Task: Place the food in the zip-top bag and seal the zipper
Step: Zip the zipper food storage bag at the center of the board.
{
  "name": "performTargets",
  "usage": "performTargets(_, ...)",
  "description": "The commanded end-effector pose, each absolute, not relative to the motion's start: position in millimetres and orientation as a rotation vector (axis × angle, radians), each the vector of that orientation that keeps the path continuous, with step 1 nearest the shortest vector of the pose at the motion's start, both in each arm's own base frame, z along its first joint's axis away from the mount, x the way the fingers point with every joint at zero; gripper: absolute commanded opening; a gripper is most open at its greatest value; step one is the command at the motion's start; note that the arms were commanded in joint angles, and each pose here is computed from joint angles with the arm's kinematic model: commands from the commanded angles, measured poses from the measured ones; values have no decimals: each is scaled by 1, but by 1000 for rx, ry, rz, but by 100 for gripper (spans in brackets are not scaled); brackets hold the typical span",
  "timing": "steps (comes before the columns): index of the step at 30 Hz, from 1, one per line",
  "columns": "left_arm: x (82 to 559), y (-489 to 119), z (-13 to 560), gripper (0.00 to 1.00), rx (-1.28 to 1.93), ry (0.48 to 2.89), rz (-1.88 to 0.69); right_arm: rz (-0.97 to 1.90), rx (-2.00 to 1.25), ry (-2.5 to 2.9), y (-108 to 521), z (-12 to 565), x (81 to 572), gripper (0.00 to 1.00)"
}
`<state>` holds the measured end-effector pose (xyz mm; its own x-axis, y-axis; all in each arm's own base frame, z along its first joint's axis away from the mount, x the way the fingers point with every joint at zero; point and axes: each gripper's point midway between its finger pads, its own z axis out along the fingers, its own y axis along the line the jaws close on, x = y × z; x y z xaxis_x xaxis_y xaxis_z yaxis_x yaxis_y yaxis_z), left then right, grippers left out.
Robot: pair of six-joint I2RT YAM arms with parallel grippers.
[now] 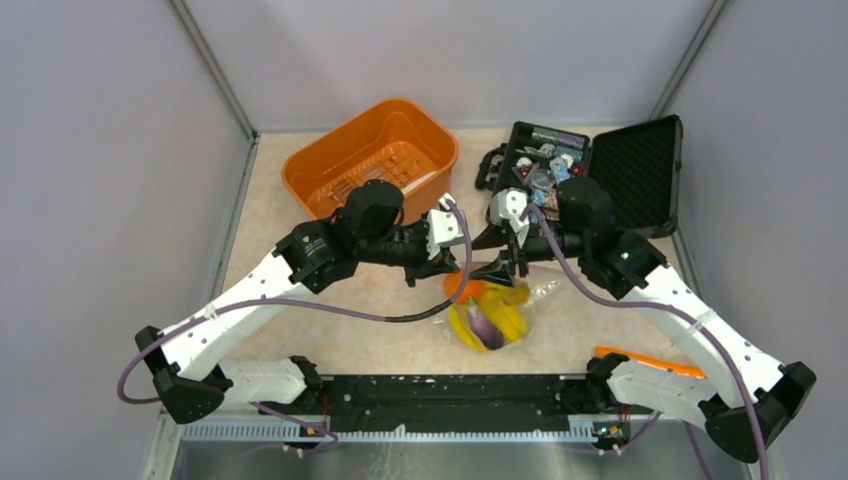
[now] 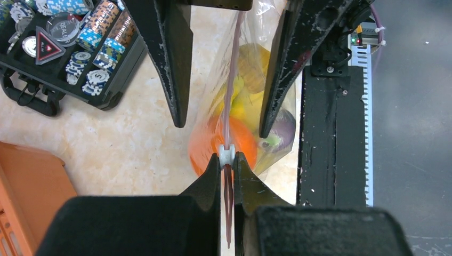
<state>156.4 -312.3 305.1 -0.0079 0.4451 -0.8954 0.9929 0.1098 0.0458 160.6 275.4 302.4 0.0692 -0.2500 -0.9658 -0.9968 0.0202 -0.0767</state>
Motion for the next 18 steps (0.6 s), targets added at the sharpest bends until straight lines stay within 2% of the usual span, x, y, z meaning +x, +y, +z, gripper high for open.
performTargets(1,157,-318,334,0,1434,1464,-869,985,-1405,1261,280,315,159,50)
performTargets(5,157,-317,333,0,1433,1467,-866,984,-1404,1279,280,310,161,26)
performTargets(8,157,-317,334,0,1429,1463,-863,983,-1406,1299,281,305,163,24)
performTargets(12,157,-314,335,0,1416,1452,-851,986,-1409,1288,281,305,162,3)
performTargets(13,158,-313,333,0,1413,1459,-845,982,-1403,1288,281,305,162,0)
performTargets(18,162,-307,328,0,1371,1473,-814,908,-1335,1274,277,308,172,0)
